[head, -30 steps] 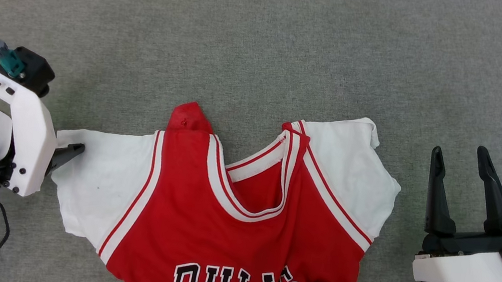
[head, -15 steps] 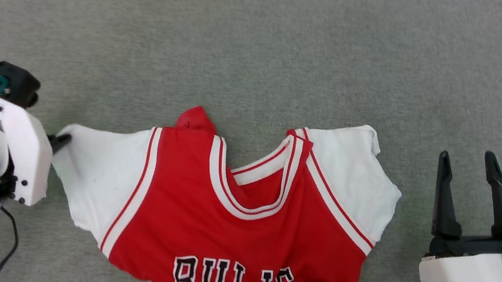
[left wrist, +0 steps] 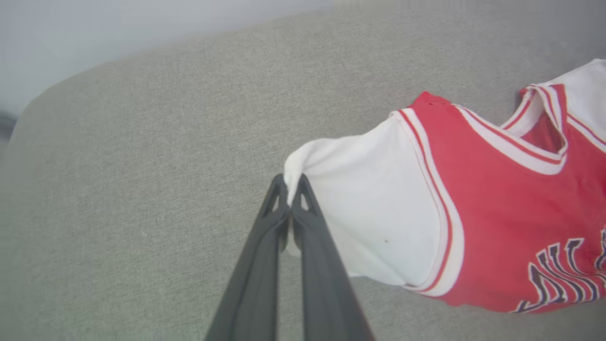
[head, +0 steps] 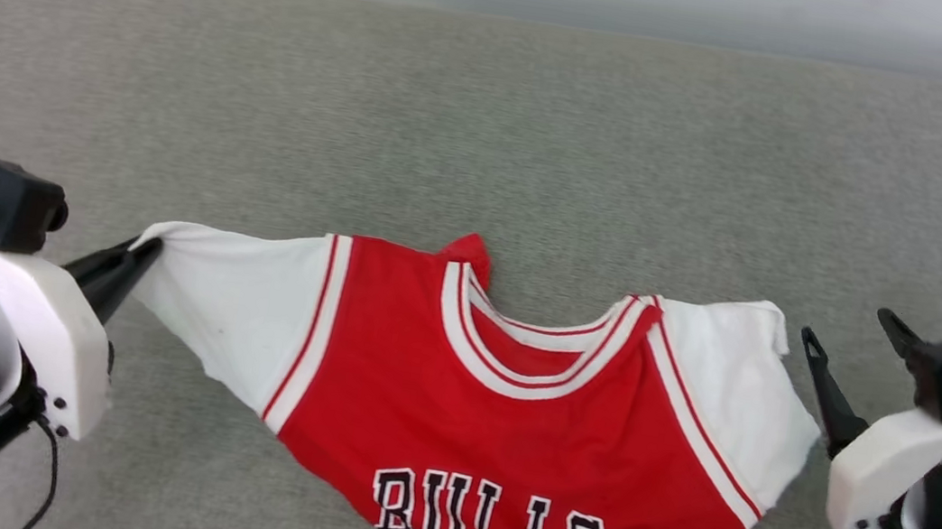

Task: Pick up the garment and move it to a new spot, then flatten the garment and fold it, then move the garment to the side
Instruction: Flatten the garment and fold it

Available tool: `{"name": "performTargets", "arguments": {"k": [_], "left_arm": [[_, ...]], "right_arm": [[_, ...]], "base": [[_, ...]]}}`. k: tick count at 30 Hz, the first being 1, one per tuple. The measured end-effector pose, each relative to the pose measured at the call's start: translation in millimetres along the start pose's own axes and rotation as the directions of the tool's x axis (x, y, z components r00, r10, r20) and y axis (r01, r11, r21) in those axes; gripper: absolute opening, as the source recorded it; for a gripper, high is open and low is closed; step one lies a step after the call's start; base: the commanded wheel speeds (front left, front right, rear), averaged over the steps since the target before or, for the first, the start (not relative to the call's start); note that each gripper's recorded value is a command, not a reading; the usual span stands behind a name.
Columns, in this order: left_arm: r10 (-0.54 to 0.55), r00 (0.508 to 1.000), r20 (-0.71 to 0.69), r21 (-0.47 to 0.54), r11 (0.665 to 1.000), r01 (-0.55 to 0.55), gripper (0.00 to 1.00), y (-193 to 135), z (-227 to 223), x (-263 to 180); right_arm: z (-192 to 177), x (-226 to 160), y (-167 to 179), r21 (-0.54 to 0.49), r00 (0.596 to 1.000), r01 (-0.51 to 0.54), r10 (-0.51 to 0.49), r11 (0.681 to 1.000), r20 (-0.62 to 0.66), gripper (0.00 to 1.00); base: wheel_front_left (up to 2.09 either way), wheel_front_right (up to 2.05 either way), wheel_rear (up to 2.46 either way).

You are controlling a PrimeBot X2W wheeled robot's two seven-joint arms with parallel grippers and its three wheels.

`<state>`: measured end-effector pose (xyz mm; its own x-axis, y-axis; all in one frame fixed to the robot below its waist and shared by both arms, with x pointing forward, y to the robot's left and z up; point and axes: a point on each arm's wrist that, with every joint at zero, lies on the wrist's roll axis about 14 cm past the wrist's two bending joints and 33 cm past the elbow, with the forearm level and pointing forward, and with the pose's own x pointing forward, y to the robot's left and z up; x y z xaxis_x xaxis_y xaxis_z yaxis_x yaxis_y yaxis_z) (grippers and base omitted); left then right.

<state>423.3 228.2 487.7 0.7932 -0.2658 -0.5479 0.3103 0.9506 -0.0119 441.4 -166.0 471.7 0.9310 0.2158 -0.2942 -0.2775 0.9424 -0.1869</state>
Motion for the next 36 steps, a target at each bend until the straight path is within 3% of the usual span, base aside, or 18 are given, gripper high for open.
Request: {"name": "performTargets", "arguments": {"k": [3,4,6,7,8,11,15,19,20,22,28,29,30,36], "left_arm": [[0.004,0.999,0.054,-0.003,1.000,-0.003,0.00,-6.8,7.3,-17.9],[0.005,0.997,0.075,0.008,1.000,-0.005,0.00,-11.0,10.0,-27.8],[0.000,0.996,0.086,0.009,1.000,0.000,0.00,-13.6,11.9,-31.2],[-0.010,0.995,0.097,0.008,1.000,0.009,0.00,-17.1,14.1,-33.7],[-0.026,0.995,0.098,0.002,1.000,0.026,0.00,-22.8,13.5,-35.1],[-0.030,0.996,0.085,0.008,1.000,0.029,0.00,-24.9,9.4,-34.2],[-0.037,0.997,0.074,0.009,0.999,0.037,0.00,-26.8,5.4,-30.9],[-0.036,0.998,0.060,0.008,0.999,0.036,0.00,-25.1,0.7,-26.6],[-0.036,0.998,0.060,0.008,0.999,0.036,0.00,-25.1,0.7,-26.6],[-0.034,0.998,0.054,0.005,0.999,0.034,0.00,-23.6,-1.9,-22.7],[-0.028,0.999,0.030,-0.001,1.000,0.028,0.00,-20.3,-10.2,-19.7],[-0.027,0.999,0.028,0.001,1.000,0.027,0.00,-20.6,-11.4,-19.7],[-0.024,0.999,0.027,0.004,1.000,0.024,0.00,-20.0,-12.1,-19.9],[-0.009,0.998,0.055,0.018,1.000,0.008,0.00,-17.0,-5.4,-24.0]], "right_arm": [[-5.3,5.2,6.0,-0.018,0.983,-0.092,0.088,0.996,-0.164,1.00],[-12.8,5.8,10.4,-0.034,0.946,-0.157,0.140,0.987,-0.292,1.00],[-14.5,6.2,10.3,-0.038,0.927,-0.180,0.157,0.983,-0.341,1.00],[-15.6,7.8,8.9,-0.049,0.907,-0.197,0.163,0.979,-0.387,1.00],[-21.5,9.9,6.2,-0.073,0.860,-0.231,0.169,0.970,-0.481,1.00],[-31.0,15.2,8.1,-0.071,0.792,-0.270,0.179,0.960,-0.584,1.00],[-36.6,30.0,15.9,-0.052,0.735,-0.310,0.205,0.949,-0.647,1.00],[-58.9,37.7,26.6,-0.041,0.652,-0.355,0.215,0.934,-0.727,1.00],[-58.9,37.7,26.6,-0.041,0.652,-0.355,0.215,0.934,-0.727,1.00],[-77.8,41.0,36.3,-0.023,0.595,-0.387,0.230,0.922,-0.770,1.00],[-93.1,49.5,48.3,-0.015,0.547,-0.428,0.246,0.904,-0.800,1.00],[-93.9,50.3,49.2,-0.018,0.549,-0.432,0.247,0.902,-0.798,0.23],[-93.7,50.7,51.1,-0.019,0.554,-0.438,0.253,0.899,-0.793,0.00],[-81.9,51.2,51.3,-0.018,0.614,-0.435,0.281,0.900,-0.737,0.00]], "base": [[0.00,0.00,0.00],[0.00,0.00,0.00],[0.00,0.00,0.00],[0.00,0.00,0.00],[0.00,0.00,0.00],[0.00,0.00,0.00],[0.00,0.00,0.00],[0.00,0.00,0.00],[0.00,0.00,0.00],[0.00,0.00,0.00],[0.00,0.00,0.00],[0.00,0.00,0.00],[0.00,0.00,0.00],[0.00,0.00,0.00]]}}
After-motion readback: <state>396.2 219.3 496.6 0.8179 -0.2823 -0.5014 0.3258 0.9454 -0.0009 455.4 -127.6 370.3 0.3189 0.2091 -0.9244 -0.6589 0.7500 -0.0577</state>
